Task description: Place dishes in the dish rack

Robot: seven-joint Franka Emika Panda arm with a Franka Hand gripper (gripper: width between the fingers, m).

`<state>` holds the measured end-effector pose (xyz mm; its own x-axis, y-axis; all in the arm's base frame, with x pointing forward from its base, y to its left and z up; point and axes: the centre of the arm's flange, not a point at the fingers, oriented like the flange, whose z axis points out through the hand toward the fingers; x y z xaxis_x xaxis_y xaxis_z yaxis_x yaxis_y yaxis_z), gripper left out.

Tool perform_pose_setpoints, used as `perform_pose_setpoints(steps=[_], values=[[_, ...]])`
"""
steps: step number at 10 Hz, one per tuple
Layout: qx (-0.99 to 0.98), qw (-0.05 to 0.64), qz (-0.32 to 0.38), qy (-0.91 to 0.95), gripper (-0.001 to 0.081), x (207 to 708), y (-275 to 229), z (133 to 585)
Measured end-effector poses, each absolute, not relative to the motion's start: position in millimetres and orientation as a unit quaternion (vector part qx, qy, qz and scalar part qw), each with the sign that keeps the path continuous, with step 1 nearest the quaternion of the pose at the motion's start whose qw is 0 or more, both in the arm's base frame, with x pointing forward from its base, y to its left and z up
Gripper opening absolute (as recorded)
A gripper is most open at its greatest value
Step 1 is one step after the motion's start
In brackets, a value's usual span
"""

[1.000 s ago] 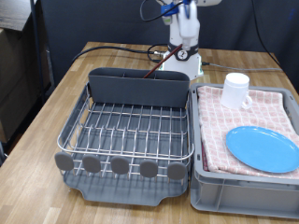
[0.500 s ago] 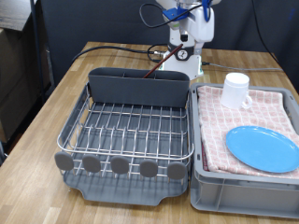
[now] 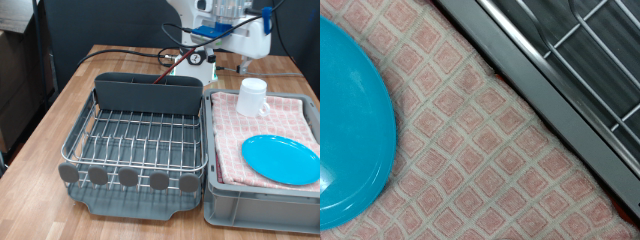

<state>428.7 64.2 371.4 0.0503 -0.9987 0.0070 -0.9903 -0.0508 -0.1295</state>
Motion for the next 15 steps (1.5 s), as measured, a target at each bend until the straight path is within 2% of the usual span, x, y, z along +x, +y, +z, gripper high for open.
perform_pose_setpoints(steps=[5,11,15], values=[[-0.747,0.066,-0.067,0.659,0.0803,449.8,75.4,374.7],[-0.746,0.045,-0.048,0.663,0.0803,495.5,128.7,373.6],[-0.742,0.118,-0.054,0.657,0.0803,499.7,141.9,346.1]])
